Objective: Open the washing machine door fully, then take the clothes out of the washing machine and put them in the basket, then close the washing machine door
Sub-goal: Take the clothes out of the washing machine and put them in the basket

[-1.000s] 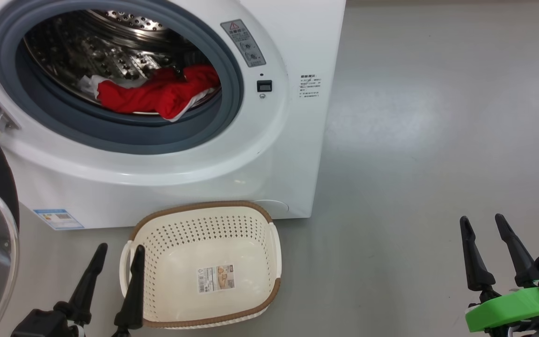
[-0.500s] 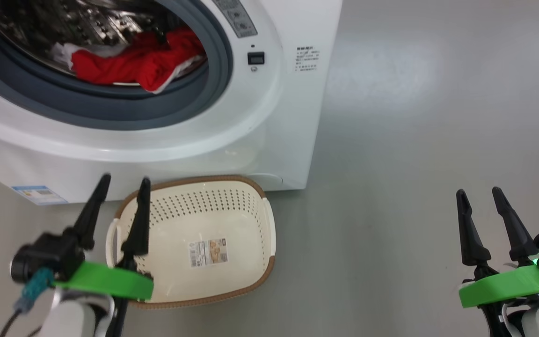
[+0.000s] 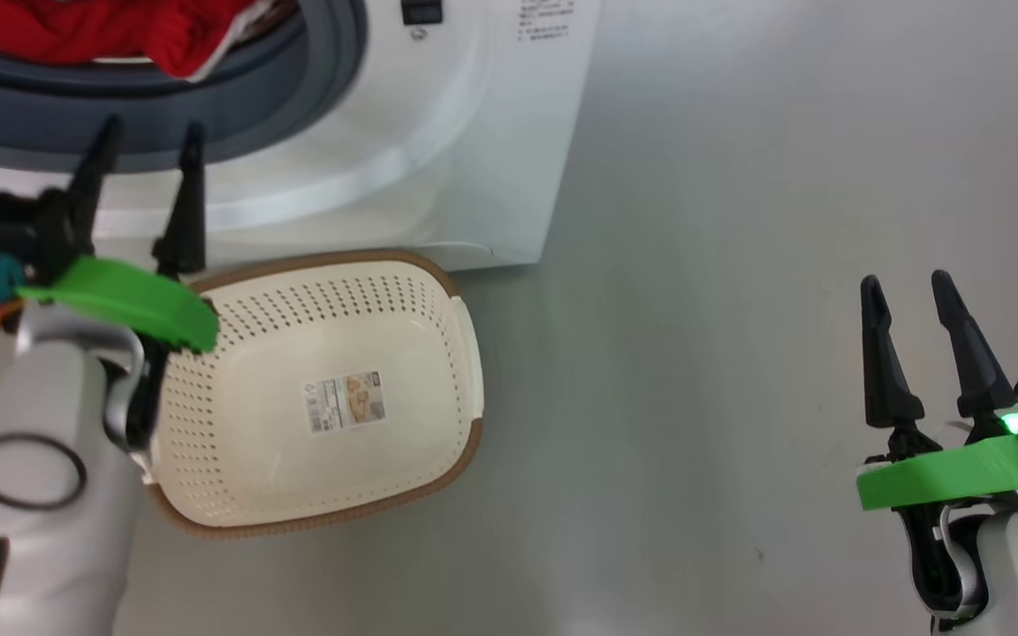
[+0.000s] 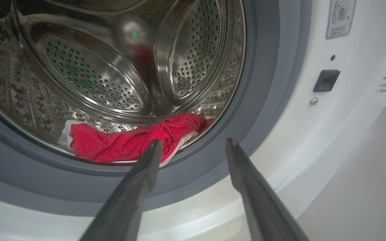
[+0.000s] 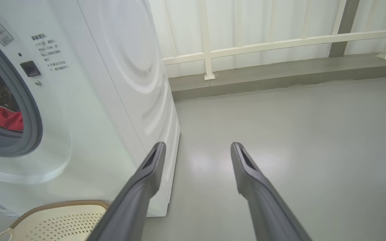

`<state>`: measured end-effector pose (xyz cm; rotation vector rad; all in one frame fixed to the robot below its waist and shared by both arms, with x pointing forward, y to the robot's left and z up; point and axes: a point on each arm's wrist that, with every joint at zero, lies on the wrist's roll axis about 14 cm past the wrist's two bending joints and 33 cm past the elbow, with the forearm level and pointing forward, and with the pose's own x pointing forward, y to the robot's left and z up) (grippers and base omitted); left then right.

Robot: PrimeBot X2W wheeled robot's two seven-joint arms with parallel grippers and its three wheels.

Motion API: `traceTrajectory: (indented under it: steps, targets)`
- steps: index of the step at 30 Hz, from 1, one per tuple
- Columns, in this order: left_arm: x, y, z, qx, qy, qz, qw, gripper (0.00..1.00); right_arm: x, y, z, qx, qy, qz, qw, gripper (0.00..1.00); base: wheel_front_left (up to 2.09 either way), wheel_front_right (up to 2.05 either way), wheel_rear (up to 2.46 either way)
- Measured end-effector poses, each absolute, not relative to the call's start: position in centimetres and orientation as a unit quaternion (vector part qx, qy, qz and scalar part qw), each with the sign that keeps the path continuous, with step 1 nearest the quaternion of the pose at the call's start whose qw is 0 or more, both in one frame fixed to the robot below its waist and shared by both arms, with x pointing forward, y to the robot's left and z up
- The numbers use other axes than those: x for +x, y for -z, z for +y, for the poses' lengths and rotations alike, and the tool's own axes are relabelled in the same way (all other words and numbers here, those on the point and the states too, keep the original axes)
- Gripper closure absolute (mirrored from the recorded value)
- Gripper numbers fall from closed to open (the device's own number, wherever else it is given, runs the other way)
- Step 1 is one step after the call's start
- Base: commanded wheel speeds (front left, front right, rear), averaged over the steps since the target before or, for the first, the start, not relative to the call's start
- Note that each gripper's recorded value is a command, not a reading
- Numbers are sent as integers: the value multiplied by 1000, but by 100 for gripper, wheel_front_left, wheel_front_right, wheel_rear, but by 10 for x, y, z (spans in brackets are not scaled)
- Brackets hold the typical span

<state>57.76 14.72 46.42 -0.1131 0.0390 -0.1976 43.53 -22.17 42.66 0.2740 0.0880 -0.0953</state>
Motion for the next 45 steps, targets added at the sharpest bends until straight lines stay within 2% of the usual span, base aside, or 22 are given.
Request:
traceTrajectory:
  steps: [8,19,31,41,42,43,44,45]
  targets:
    - [630,-434,138,-46,101,69,991,0,444,-408,-227,135,61,61,987,0,0,0,0]
    - [671,-413,135,-32,98,106,989,0,447,-399,-237,126,74,67,987,0,0,0,0]
    - [701,-388,146,-9,86,155,984,0,442,-381,-243,126,86,92,984,0,0,0,0]
    - [702,-363,148,9,89,185,979,0,445,-380,-249,122,92,90,984,0,0,0,0]
    - [702,-363,148,10,89,185,979,17,445,-380,-249,121,93,89,984,0,0,0,0]
    - [703,-363,148,12,89,184,979,51,445,-381,-250,121,93,89,984,0,0,0,0]
    - [703,-364,147,13,91,184,979,68,445,-381,-250,121,93,88,984,0,0,0,0]
    - [702,-364,146,15,92,185,978,100,445,-382,-249,121,93,87,984,0,0,0,0]
